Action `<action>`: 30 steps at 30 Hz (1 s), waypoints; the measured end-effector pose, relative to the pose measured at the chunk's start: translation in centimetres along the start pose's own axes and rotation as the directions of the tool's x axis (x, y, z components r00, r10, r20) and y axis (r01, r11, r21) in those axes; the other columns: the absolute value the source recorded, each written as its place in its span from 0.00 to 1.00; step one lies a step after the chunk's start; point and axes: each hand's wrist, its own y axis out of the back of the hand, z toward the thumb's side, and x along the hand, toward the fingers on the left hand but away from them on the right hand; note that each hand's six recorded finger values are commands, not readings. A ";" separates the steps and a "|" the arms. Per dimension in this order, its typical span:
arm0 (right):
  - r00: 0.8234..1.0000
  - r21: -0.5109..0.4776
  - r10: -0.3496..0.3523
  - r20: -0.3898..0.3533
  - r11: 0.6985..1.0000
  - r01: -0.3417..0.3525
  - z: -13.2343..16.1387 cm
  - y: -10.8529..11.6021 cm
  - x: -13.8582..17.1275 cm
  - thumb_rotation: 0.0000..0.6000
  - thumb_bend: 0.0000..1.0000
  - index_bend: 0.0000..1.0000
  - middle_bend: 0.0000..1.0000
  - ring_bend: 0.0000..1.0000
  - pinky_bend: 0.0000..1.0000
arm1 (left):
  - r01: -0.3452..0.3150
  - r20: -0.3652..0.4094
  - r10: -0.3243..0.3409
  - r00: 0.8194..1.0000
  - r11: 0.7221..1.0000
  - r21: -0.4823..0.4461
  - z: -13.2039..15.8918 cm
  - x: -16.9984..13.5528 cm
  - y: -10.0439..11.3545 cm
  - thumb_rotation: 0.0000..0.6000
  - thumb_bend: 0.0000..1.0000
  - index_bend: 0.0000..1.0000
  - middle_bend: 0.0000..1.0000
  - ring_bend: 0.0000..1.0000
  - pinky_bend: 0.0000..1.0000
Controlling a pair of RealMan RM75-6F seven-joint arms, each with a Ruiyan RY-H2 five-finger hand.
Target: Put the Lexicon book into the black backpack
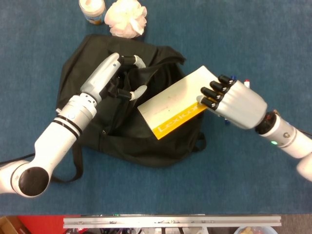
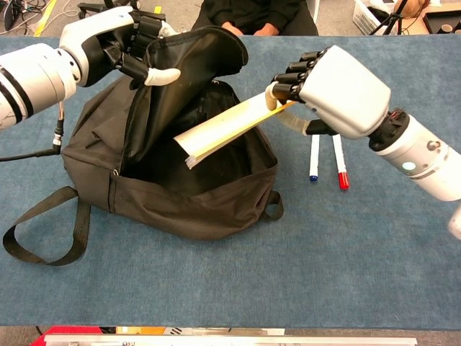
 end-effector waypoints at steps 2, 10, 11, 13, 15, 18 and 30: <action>1.000 0.004 -0.003 -0.013 1.000 0.003 0.3 -0.5 -0.4 1.00 0.35 0.93 0.80 0.63 0.66 | 0.002 -0.010 -0.002 1.000 1.000 -0.012 -0.1 0.1 0.2 1.00 0.33 0.53 0.59 0.59 0.81; 0.999 0.015 -0.011 -0.030 1.000 0.011 0.9 -2.1 -2.1 1.00 0.35 0.93 0.80 0.63 0.66 | 0.004 -0.030 -0.005 1.000 1.000 -0.027 0.1 0.2 1.0 1.00 0.33 0.53 0.59 0.59 0.81; 0.999 0.018 -0.012 -0.030 1.000 0.012 0.9 -2.2 -2.3 1.00 0.35 0.94 0.80 0.63 0.66 | 0.004 -0.032 -0.005 0.999 1.000 -0.028 0.1 0.2 1.1 1.00 0.33 0.53 0.59 0.59 0.81; 1.000 0.025 -0.013 -0.029 1.000 0.013 0.9 -2.4 -2.8 1.00 0.35 0.94 0.80 0.63 0.66 | 0.004 -0.035 -0.005 0.999 0.999 -0.033 0.1 0.2 1.2 1.00 0.33 0.53 0.59 0.59 0.81; 1.000 0.030 -0.012 -0.027 0.999 0.013 0.9 -2.7 -3.2 1.00 0.35 0.94 0.80 0.63 0.66 | 0.005 -0.038 -0.007 0.999 0.999 -0.039 0.2 0.2 1.3 1.00 0.33 0.53 0.59 0.59 0.81; 1.000 0.037 -0.007 -0.028 0.999 0.008 0.9 -3.1 -4.0 1.00 0.35 0.94 0.80 0.63 0.66 | 0.008 -0.043 -0.010 0.999 0.999 -0.041 0.2 0.2 1.4 1.00 0.33 0.53 0.59 0.59 0.81; 0.995 0.068 0.036 -0.096 0.997 -0.029 3.0 -5.0 -6.5 1.00 0.35 0.94 0.80 0.63 0.66 | 0.015 -0.066 -0.021 0.998 0.995 -0.094 0.5 0.2 2.0 1.00 0.33 0.53 0.59 0.59 0.81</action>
